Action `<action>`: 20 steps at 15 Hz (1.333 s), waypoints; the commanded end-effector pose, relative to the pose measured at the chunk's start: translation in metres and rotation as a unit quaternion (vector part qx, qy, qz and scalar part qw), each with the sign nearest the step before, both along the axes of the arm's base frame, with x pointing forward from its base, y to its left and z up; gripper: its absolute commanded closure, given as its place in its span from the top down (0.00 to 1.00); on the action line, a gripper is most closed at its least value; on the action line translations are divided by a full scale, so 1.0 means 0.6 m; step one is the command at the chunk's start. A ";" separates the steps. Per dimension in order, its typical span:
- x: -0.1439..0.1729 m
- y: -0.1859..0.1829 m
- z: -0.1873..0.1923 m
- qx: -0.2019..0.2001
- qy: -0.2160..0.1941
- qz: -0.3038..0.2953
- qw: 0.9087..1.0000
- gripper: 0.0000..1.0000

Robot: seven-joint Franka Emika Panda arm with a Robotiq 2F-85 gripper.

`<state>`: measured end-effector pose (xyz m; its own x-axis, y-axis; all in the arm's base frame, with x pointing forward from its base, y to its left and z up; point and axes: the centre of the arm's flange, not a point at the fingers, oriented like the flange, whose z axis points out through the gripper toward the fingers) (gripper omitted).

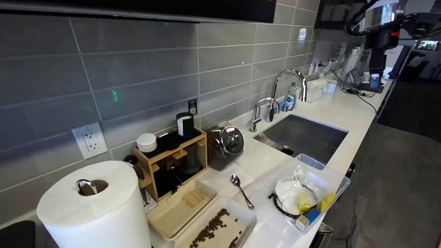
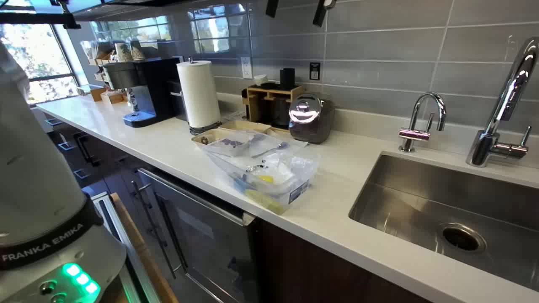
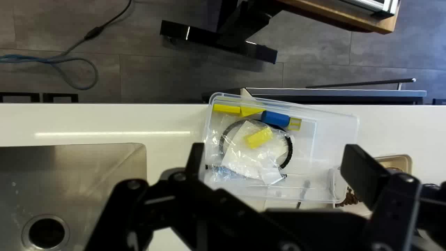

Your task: Remove the plastic from the bucket and put it on the table

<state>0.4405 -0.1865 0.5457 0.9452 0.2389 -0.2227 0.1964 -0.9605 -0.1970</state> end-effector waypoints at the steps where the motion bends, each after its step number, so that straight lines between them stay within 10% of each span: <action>1: 0.000 0.000 0.000 0.000 0.000 0.000 1.000 1.00; 9: 0.000 0.000 0.000 0.000 0.000 0.000 1.000 1.00; 20: 0.014 0.157 -0.127 0.037 -0.030 -0.037 0.998 1.00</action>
<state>0.4624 -0.1157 0.4986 0.9565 0.2243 -0.1864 0.1755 -0.9532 -0.2461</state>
